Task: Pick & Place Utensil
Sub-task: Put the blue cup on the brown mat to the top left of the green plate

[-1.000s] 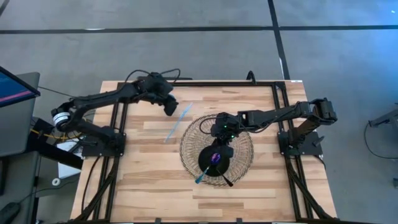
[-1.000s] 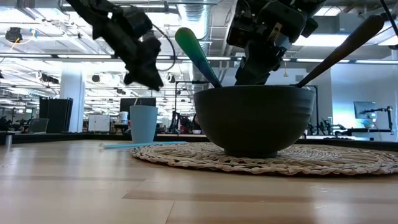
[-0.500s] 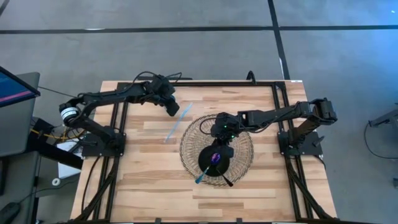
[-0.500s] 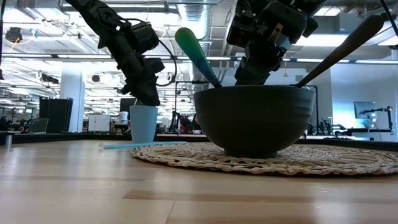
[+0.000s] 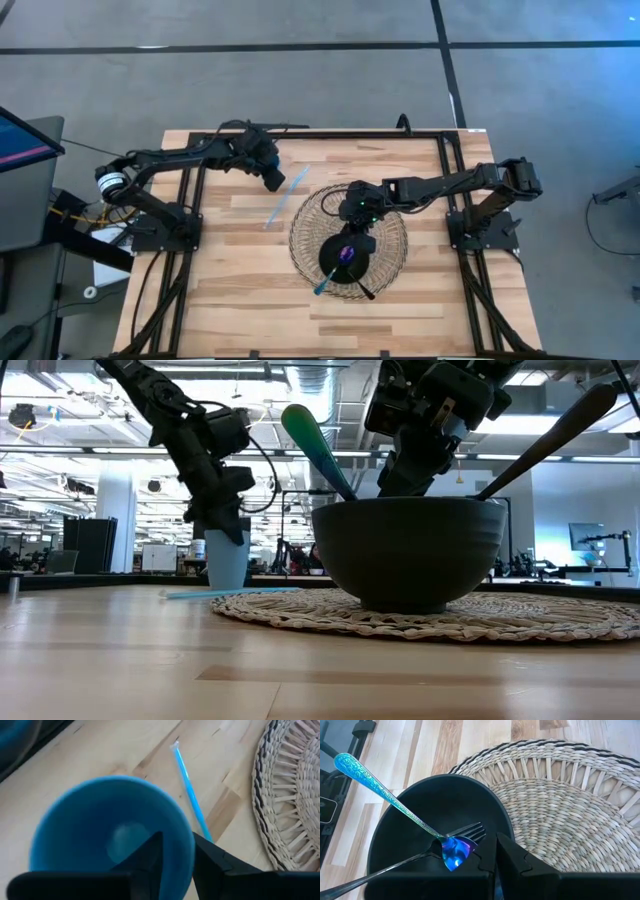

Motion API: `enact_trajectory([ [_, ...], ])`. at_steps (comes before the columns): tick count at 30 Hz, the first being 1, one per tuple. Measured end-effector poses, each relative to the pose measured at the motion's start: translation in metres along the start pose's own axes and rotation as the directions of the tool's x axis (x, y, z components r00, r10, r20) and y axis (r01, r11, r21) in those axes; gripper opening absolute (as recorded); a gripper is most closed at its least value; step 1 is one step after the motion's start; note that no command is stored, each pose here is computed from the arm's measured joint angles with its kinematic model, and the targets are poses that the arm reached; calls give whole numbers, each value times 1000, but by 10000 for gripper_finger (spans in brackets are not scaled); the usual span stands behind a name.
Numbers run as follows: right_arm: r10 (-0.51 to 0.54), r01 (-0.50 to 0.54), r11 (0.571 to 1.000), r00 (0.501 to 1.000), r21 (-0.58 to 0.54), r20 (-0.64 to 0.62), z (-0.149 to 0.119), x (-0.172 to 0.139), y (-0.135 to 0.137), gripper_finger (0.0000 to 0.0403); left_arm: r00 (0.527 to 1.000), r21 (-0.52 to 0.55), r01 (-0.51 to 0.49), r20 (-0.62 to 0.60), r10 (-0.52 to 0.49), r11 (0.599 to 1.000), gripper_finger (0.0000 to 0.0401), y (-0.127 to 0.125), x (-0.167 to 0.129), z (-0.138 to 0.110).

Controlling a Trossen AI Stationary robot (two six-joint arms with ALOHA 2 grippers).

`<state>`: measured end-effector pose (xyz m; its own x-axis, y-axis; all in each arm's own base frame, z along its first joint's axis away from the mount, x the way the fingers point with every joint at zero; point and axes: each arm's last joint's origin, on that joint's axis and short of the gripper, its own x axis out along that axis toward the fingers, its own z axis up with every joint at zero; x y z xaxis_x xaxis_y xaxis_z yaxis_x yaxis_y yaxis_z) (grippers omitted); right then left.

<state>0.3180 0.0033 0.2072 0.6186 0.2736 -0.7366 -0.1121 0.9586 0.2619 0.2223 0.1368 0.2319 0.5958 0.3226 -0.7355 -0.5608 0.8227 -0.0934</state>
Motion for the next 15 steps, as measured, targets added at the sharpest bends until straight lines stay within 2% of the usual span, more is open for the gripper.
enact_trajectory([
  [3,0,0,1000,1000,-1,0,0,0,0,1,1000,-3,2,5,-2,1000,66,-1,0,0],
  [7,0,0,1000,1000,-1,0,0,0,0,1,999,-5,14,41,-14,1000,15,-6,-4,3],
  [11,0,0,1000,1000,-1,0,0,0,0,1,993,5,92,75,-92,996,14,-25,-14,3],
  [15,0,0,1000,1000,-2,0,0,0,0,1,956,50,212,196,-217,976,10,-56,-43,6],
])
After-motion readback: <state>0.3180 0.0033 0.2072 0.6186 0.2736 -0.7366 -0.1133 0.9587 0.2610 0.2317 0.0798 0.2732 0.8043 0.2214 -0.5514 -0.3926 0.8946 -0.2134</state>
